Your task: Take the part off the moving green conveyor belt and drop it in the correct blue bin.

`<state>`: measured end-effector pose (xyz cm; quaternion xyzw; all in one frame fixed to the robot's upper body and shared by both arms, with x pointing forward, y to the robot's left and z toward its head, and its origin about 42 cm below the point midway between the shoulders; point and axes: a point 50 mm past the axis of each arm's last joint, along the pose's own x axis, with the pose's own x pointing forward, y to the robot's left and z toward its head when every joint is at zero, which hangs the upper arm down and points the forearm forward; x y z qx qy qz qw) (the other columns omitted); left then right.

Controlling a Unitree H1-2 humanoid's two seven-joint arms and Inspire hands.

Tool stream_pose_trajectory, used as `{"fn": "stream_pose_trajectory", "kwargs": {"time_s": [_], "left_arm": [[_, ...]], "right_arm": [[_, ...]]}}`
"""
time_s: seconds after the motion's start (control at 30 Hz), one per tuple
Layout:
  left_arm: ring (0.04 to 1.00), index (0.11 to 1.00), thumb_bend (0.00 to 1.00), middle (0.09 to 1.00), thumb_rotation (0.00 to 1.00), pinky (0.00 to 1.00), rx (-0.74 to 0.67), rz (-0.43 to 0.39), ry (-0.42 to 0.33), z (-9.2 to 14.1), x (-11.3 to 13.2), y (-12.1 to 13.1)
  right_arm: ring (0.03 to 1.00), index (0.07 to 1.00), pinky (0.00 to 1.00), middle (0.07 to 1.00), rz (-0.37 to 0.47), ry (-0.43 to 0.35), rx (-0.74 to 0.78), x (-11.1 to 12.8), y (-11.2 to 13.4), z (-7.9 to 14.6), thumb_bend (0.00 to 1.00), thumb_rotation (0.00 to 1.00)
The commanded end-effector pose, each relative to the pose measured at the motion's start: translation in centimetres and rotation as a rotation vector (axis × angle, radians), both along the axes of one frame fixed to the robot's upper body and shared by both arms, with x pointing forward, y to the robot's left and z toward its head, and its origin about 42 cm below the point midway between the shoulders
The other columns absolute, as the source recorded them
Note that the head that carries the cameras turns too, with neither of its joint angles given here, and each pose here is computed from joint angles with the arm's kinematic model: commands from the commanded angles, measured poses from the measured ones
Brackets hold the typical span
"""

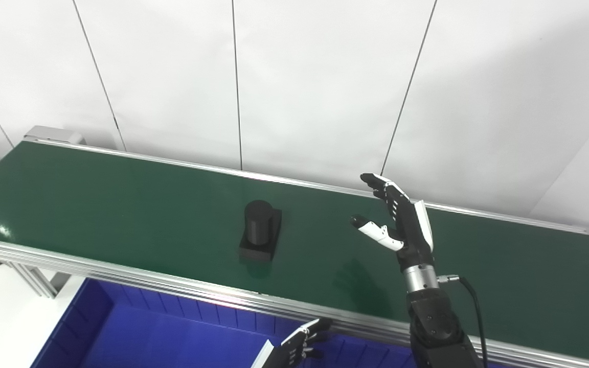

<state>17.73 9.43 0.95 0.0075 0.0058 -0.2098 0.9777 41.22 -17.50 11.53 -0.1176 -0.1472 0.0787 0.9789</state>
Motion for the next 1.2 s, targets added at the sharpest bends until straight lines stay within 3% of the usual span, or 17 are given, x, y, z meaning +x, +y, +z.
{"fn": "stream_pose_trajectory", "kwargs": {"time_s": [0.0, 0.27, 0.6, 0.77, 1.17], "left_arm": [[0.851, 0.856, 0.88, 0.894, 0.73, 0.74, -0.032, 0.005, -0.069, 1.1, 0.7, -0.8], [0.849, 0.860, 0.85, 0.892, 0.70, 0.74, -0.040, -0.001, -0.081, 1.5, 0.3, -1.6], [0.880, 0.876, 0.82, 0.900, 0.70, 0.79, -0.052, -0.014, -0.102, 2.1, -0.2, -2.8], [0.882, 0.872, 0.80, 0.900, 0.70, 0.80, -0.064, -0.016, -0.108, 2.4, -0.5, -3.3], [0.878, 0.868, 0.78, 0.899, 0.68, 0.80, -0.094, -0.010, -0.117, 3.1, -0.9, -3.8]], "right_arm": [[0.857, 0.789, 0.86, 0.828, 0.018, -0.064, 0.031, 1.5, 0.8, 2.2, 0.96, 0.57], [0.831, 0.816, 0.79, 0.832, 0.053, -0.012, 0.002, 3.5, 1.9, 1.7, 0.97, 0.50], [0.789, 0.844, 0.69, 0.853, 0.109, 0.024, -0.128, 5.5, 4.2, 1.8, 0.99, 0.53], [0.758, 0.829, 0.66, 0.837, 0.128, 0.038, -0.153, 6.0, 5.1, 1.8, 1.00, 0.47], [0.708, 0.816, 0.61, 0.820, 0.156, 0.030, -0.269, 5.9, 7.7, 1.4, 1.00, 0.42]]}}
